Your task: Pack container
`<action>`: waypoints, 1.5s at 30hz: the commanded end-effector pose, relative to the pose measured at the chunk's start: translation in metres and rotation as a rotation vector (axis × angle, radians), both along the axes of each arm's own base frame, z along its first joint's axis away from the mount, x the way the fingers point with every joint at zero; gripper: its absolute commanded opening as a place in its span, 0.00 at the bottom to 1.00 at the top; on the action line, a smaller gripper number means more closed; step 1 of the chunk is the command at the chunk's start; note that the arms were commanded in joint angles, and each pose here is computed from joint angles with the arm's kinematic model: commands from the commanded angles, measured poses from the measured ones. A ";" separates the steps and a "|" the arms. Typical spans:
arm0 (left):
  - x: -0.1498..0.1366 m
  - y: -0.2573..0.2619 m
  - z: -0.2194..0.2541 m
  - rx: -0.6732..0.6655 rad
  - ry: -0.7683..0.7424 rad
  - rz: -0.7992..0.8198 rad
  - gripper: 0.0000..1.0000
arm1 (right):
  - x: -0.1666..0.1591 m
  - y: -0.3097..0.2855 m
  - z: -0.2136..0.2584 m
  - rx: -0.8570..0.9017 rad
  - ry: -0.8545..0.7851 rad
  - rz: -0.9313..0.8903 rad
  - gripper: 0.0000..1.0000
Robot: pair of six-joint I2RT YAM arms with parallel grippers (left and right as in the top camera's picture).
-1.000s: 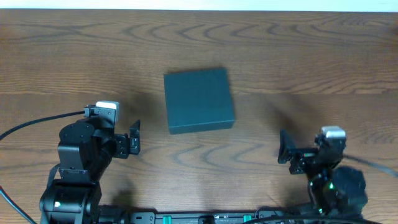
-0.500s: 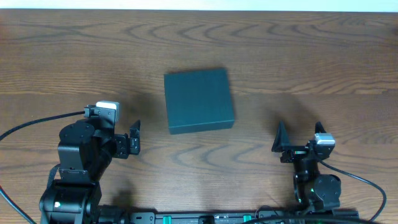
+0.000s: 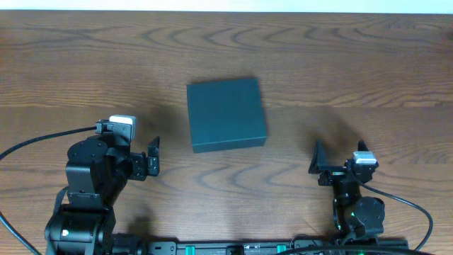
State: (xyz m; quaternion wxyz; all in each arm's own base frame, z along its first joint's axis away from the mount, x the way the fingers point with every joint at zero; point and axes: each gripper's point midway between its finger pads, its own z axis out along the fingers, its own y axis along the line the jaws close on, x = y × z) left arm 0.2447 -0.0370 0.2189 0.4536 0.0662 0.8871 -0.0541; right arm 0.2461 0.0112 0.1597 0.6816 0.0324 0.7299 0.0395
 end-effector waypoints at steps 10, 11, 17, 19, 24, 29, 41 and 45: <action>0.000 -0.003 -0.001 0.004 -0.001 -0.019 0.99 | 0.000 -0.001 0.000 -0.016 -0.005 -0.002 0.99; 0.000 -0.003 -0.001 0.004 -0.001 -0.019 0.99 | 0.000 -0.001 0.000 -0.016 -0.004 -0.001 0.99; 0.000 -0.003 -0.001 0.004 -0.001 -0.019 0.99 | 0.000 -0.001 0.000 -0.016 -0.004 -0.001 0.99; 0.000 -0.003 -0.001 0.004 -0.001 -0.020 0.99 | 0.000 -0.001 0.000 -0.016 -0.005 -0.001 0.99; 0.000 0.002 0.000 0.039 -0.008 -0.013 0.99 | 0.000 -0.001 0.000 -0.016 -0.004 -0.001 0.99; -0.023 0.013 0.001 0.092 -0.037 0.014 0.99 | 0.000 -0.001 0.000 -0.016 -0.005 -0.001 0.99; -0.045 0.011 -0.024 0.049 -0.302 0.005 0.99 | 0.000 -0.001 0.000 -0.016 -0.004 -0.001 0.99; -0.027 0.018 -0.002 0.051 -0.504 0.059 0.99 | 0.000 -0.001 0.000 -0.016 -0.004 -0.002 0.99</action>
